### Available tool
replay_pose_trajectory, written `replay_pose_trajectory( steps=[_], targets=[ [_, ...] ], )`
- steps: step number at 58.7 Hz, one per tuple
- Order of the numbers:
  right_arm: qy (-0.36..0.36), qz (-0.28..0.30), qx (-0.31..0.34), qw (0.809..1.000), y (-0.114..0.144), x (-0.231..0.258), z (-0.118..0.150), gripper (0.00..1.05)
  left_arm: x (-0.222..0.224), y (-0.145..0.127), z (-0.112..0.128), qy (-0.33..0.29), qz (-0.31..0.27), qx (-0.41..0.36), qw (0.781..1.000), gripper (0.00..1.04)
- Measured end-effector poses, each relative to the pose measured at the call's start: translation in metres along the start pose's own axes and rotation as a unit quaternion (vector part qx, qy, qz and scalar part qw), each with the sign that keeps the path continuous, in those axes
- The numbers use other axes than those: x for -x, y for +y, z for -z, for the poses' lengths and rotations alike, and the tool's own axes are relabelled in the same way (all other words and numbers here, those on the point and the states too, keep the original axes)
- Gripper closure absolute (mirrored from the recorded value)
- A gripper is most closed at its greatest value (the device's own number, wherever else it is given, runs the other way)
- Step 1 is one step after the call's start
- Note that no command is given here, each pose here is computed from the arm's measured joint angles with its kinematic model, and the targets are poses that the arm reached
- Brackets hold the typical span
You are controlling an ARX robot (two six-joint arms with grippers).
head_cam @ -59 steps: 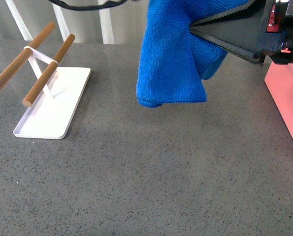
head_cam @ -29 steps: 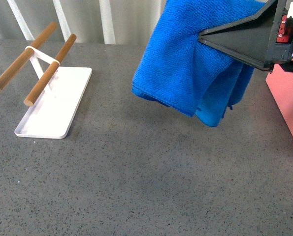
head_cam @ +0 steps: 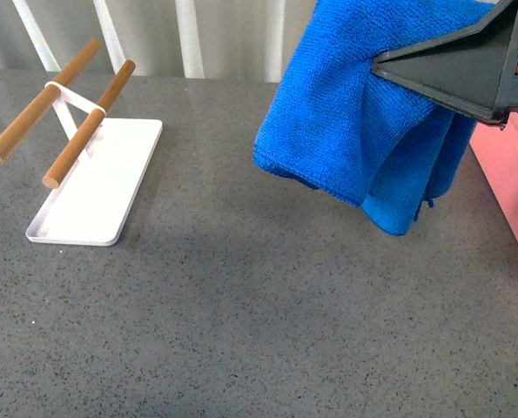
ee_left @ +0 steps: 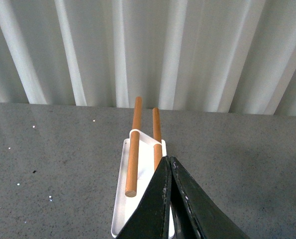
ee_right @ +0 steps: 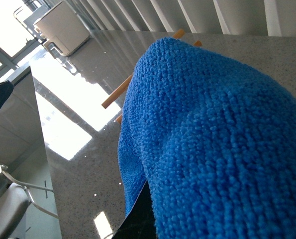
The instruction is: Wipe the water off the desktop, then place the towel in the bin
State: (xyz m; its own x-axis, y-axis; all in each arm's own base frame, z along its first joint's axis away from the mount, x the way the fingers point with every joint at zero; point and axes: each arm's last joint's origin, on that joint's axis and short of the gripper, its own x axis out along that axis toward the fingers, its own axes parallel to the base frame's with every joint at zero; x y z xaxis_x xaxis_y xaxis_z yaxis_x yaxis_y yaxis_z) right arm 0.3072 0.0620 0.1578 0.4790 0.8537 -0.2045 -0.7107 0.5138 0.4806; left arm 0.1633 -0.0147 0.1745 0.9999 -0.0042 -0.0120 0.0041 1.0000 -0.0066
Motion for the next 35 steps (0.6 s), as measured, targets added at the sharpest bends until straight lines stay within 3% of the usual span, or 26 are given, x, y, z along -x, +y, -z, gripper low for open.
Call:
replay_pose_trajectory(
  steps=[12, 35],
  targets=[
    [0.004, 0.0, 0.0, 1.0, 0.0, 0.001, 0.001, 1.01, 0.014, 0.012, 0.011, -0.001, 0.005, 0.0, 1.0, 1.01],
    [0.014, 0.009, -0.003, 1.0, -0.001, 0.003, 0.003, 1.01, 0.033, 0.014, 0.002, -0.015, -0.002, 0.0, 1.0, 1.01]
  ],
)
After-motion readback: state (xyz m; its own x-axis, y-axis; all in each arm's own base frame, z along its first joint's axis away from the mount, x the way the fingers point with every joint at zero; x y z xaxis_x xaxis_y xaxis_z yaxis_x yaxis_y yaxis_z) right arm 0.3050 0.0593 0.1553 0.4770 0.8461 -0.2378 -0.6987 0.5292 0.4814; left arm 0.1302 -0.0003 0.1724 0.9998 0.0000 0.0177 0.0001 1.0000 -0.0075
